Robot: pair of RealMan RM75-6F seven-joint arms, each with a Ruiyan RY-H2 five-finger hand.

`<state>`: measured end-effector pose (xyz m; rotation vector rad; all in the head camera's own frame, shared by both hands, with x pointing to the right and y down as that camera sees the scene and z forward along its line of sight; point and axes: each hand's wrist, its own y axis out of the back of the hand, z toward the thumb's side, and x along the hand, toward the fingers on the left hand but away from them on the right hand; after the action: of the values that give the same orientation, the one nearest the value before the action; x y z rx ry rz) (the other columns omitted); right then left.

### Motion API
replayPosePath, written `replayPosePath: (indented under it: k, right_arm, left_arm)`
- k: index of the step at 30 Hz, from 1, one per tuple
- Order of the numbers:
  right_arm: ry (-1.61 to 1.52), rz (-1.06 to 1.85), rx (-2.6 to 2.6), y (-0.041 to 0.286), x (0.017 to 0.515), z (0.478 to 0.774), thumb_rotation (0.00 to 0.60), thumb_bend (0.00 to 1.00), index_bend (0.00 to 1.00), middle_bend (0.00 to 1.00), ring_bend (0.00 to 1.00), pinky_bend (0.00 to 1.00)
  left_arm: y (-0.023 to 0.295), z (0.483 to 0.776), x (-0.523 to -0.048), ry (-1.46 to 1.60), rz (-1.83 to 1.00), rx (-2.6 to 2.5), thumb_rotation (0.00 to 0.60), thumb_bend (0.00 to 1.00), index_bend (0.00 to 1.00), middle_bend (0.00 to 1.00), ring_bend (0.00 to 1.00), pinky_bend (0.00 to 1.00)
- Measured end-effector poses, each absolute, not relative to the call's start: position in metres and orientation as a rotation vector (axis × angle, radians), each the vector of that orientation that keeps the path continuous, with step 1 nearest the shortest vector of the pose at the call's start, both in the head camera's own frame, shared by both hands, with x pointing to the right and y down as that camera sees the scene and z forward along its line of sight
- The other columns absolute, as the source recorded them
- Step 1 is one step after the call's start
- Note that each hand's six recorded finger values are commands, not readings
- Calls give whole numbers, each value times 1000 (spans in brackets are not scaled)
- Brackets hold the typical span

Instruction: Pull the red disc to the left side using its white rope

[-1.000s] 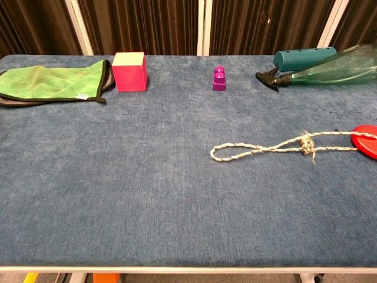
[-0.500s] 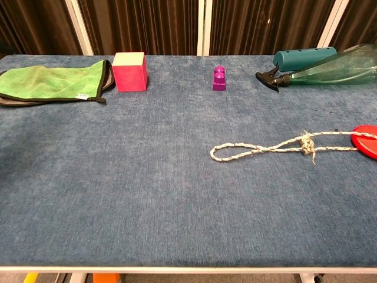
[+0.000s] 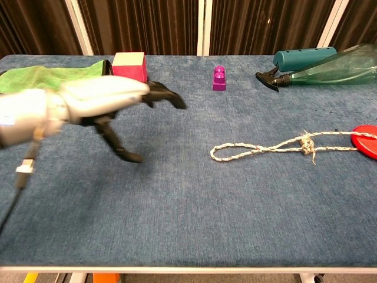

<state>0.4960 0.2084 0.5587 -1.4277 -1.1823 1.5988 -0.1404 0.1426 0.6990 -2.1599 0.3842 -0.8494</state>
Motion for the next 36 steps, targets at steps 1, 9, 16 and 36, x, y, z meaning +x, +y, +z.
replayPosePath:
  k: [1,9,16,36]
  right_arm:
    - [-1183,1600,-1429,209,496,559,600,229,0,0,0,0]
    - [-1191,1602,-1426,210,500,561,600,229,0,0,0,0]
    - [-1207,1597,-1419,209,502,558,600,229,0,0,0,0]
    - [-1220,1606,-1413,211,508,560,600,231,0,0,0,0]
  left_arm:
    - [142,703,-132,375,-845,-2179,600,157,154,138,43,212]
    - [147,716,-97,318,-803,-2232,600,175,154,172,43,212]
    - [157,728,-78,263,-781,-2247,600,191,154,175,43,212]
    - [164,734,-80,193,-787,-2211,600,213,154,772,232,205]
